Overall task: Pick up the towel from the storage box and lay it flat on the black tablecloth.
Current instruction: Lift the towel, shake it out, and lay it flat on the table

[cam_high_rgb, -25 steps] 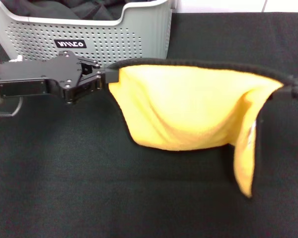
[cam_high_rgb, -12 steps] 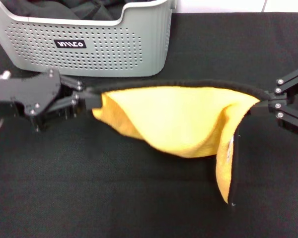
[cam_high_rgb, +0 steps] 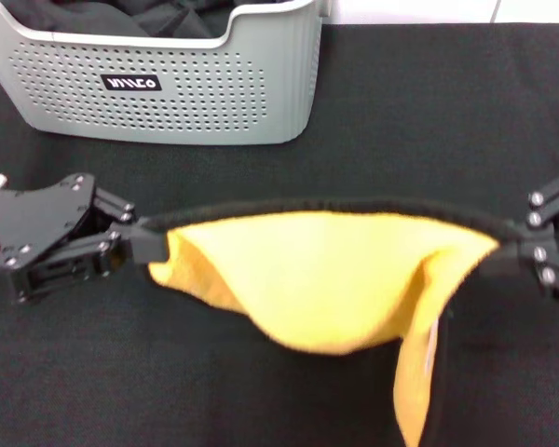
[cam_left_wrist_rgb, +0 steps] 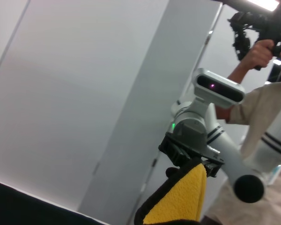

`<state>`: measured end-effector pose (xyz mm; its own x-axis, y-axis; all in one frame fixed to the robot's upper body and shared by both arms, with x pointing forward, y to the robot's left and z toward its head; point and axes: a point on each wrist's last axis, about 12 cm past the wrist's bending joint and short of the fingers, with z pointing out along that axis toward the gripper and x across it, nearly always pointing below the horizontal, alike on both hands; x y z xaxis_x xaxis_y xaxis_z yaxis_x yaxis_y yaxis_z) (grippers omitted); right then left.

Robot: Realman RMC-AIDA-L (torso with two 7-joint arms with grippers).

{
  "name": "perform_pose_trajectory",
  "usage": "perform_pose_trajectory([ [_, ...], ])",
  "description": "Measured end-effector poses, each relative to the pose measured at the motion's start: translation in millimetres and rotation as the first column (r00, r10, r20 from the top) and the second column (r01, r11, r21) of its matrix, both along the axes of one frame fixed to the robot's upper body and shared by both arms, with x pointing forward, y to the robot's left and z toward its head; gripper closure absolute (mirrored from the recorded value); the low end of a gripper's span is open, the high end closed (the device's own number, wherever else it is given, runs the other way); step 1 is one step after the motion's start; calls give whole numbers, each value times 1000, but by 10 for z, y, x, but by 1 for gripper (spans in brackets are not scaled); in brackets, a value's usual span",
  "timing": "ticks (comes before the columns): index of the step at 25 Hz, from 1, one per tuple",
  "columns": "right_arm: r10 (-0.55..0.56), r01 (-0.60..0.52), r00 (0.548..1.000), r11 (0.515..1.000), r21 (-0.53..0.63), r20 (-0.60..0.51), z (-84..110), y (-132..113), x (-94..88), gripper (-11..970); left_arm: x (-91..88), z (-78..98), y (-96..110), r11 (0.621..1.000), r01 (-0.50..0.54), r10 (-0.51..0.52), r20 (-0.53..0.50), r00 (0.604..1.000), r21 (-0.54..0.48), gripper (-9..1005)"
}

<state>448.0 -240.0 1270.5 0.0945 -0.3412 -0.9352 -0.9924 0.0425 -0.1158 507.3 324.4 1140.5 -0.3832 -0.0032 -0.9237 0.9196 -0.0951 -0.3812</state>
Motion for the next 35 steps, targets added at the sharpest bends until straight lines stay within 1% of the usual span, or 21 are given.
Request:
perform_pose_trajectory([
  [2,30,-30,1000,999,15,-8,6,10,-35,952,-42,-9,3,1000,14,-14,-21,1000,-7,980],
  [3,39,-38,999,999,21,-11,6,14,-45,952,-76,-25,28,1000,11,-12,-60,998,-4,980],
  [4,43,-42,999,999,24,-13,6,17,-51,952,-76,-25,28,1000,11,-12,-60,998,-4,980],
  [8,67,-66,997,997,38,-32,-16,32,-60,952,-138,-70,66,1000,-7,6,-143,990,-3,980],
  [11,120,-116,992,991,70,-47,-15,67,-90,952,-181,-99,69,1000,-7,6,-178,984,-7,980],
  [13,170,-164,984,981,100,-47,8,82,-143,952,-224,-118,57,1000,1,-5,-203,979,-18,980],
  [17,215,-206,975,968,146,-48,30,68,-209,952,-306,-123,81,999,5,-14,-207,978,-42,980],
  [23,255,-228,962,946,230,-96,-29,26,-185,952,-344,-114,127,999,5,-14,-213,977,-42,980],
  [25,243,-207,961,947,244,-130,-96,-3,-142,952,-351,-127,145,1000,3,-9,-216,976,-28,980],
  [28,185,-132,960,961,242,-208,-259,-89,-40,952,-379,-174,176,1000,-15,12,-211,977,-9,980],
  [31,95,-36,954,978,207,-285,-444,-192,79,952,-395,-213,184,1000,-30,30,-193,981,0,980],
  [35,2,53,944,986,158,-329,-643,-236,233,952,-372,-334,129,997,-63,70,-188,980,42,980],
])
